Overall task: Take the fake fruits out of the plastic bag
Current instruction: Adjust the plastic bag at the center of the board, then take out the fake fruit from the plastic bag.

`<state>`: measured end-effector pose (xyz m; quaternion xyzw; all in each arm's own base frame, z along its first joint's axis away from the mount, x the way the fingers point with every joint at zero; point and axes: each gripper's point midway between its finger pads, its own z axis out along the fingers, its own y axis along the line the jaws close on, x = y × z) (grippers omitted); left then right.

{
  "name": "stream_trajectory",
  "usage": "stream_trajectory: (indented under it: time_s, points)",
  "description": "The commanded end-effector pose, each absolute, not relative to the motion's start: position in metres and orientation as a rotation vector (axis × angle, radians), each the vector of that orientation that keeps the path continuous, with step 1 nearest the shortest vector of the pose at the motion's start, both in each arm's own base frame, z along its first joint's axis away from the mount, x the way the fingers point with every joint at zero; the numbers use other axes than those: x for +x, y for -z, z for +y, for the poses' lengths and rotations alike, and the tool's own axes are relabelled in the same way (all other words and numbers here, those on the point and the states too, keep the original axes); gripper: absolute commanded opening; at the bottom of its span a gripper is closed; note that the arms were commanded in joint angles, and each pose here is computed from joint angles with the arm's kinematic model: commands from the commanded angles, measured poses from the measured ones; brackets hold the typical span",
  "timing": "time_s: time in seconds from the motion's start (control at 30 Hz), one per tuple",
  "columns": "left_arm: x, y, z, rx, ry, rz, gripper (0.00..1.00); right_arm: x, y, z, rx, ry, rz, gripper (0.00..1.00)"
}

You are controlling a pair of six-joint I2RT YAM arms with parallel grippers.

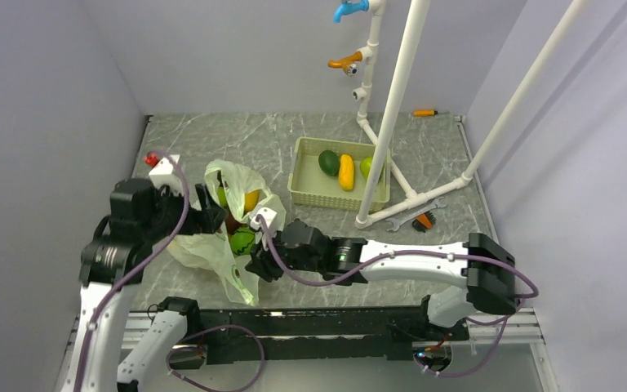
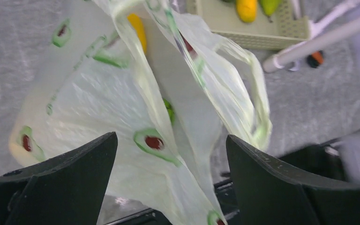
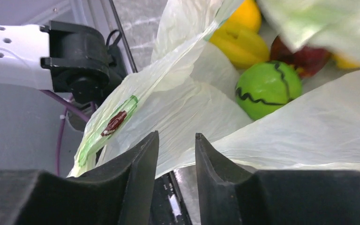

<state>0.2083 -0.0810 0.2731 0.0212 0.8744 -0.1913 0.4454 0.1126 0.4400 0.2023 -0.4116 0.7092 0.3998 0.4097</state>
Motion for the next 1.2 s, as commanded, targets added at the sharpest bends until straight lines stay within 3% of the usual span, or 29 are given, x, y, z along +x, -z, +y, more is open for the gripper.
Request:
stream_trajectory:
  time_s: [0.0, 0.17, 0.27, 0.37, 0.47, 0.6, 1.0, 1.17]
  points:
    - [0.169, -0.269, -0.102, -0.010, 0.694, 2.150, 0.92, 0.121, -0.226, 0.460, -0.919, -1.081, 1.761, 0.35]
    - [0.154, -0.238, -0.102, -0.058, 0.711, 2.226, 0.84, 0.103, -0.230, 0.480, -1.028, -1.215, 1.671, 0.33]
    - [0.149, -0.221, -0.098, -0.059, 0.678, 2.281, 0.82, 0.080, -0.237, 0.496, -1.082, -1.391, 1.640, 0.23]
    - [0.146, -0.204, -0.092, -0.065, 0.623, 2.341, 0.76, 0.062, -0.246, 0.503, -1.083, -1.557, 1.589, 0.21]
    - [0.142, -0.195, -0.090, -0.068, 0.613, 2.376, 0.60, 0.063, -0.246, 0.504, -1.054, -1.578, 1.597, 0.19]
    - [0.134, -0.191, -0.085, -0.096, 0.590, 2.355, 0.24, 0.098, -0.224, 0.498, -0.957, -1.389, 1.722, 0.16]
    - [0.116, -0.158, -0.072, -0.140, 0.510, 2.407, 0.00, 0.184, -0.174, 0.514, -0.979, -0.952, 1.825, 0.36]
    - [0.120, -0.160, -0.058, -0.236, 0.428, 2.365, 0.00, 0.212, -0.144, 0.518, -0.982, -0.771, 1.852, 0.50]
